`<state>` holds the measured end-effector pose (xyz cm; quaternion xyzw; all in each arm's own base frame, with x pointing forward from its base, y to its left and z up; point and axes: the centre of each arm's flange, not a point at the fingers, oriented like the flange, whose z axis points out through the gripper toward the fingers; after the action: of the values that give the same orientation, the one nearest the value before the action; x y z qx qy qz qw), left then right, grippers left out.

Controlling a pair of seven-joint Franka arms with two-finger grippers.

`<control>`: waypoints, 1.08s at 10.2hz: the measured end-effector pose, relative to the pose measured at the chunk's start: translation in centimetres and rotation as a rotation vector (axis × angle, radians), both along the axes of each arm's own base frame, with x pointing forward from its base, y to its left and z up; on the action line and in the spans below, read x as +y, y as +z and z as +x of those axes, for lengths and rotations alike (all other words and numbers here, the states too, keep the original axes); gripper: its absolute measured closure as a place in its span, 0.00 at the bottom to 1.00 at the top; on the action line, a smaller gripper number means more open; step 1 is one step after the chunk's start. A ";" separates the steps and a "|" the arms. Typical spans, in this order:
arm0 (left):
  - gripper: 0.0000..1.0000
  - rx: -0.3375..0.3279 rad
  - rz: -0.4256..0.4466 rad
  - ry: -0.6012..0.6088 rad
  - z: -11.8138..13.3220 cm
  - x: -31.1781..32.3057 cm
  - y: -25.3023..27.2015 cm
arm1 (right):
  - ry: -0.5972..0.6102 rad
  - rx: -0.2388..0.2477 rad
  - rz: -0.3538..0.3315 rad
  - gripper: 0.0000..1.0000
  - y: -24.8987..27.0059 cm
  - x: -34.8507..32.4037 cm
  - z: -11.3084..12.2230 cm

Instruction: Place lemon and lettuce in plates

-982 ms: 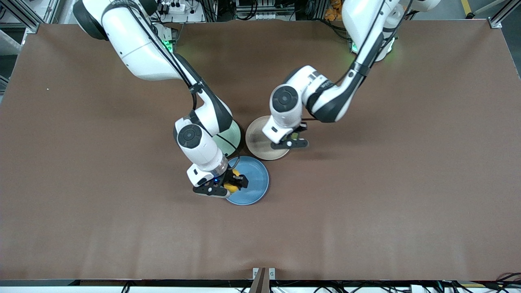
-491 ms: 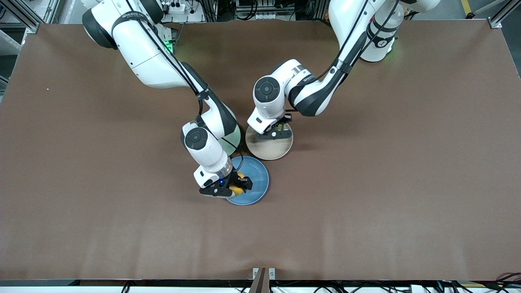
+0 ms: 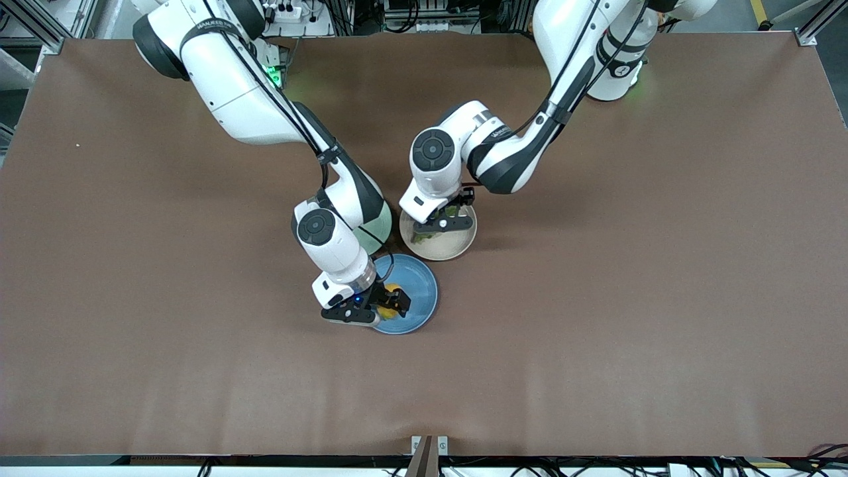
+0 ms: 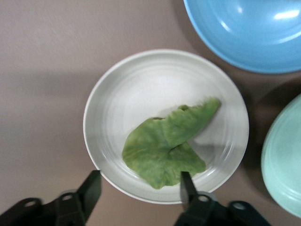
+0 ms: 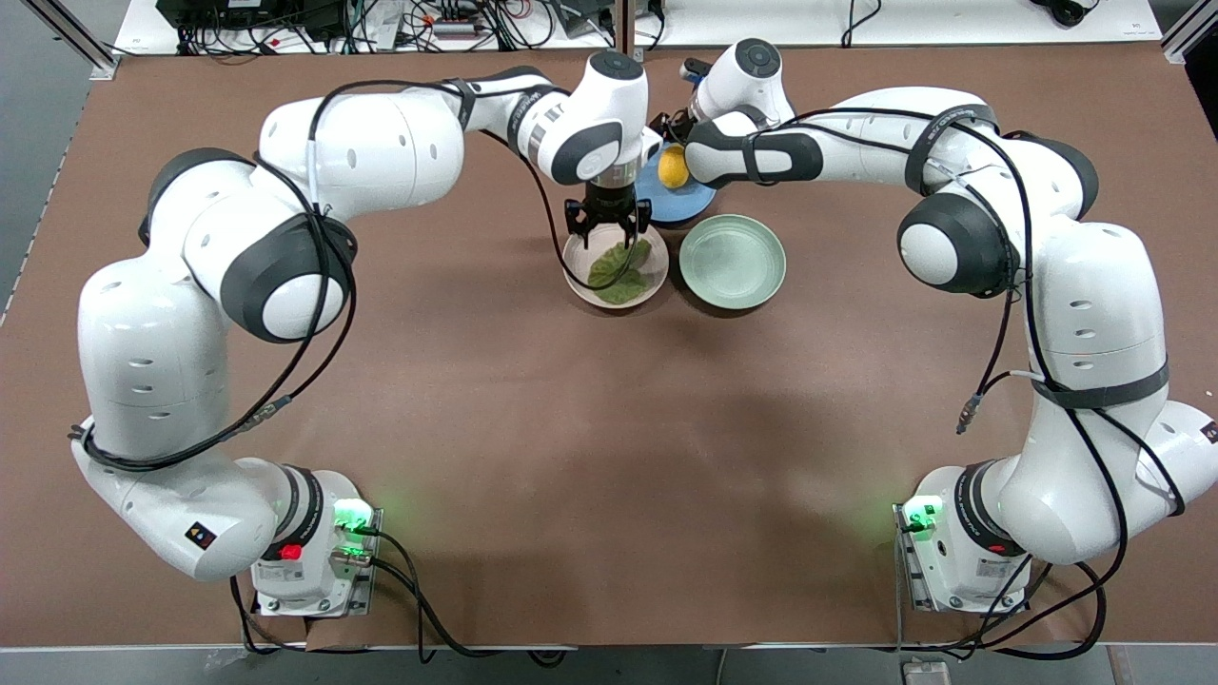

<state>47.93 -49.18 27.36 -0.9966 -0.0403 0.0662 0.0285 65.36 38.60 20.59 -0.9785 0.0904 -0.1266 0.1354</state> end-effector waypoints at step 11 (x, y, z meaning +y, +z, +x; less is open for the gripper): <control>0.00 -0.151 0.052 0.170 18.0 26.0 6.4 | 0.142 0.301 -0.183 0.00 14.6 -12.6 2.1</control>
<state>65.90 -23.19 33.78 -0.9906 -0.1285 -0.0079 0.0455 67.41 26.00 35.22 -0.9985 0.0285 0.0234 0.0392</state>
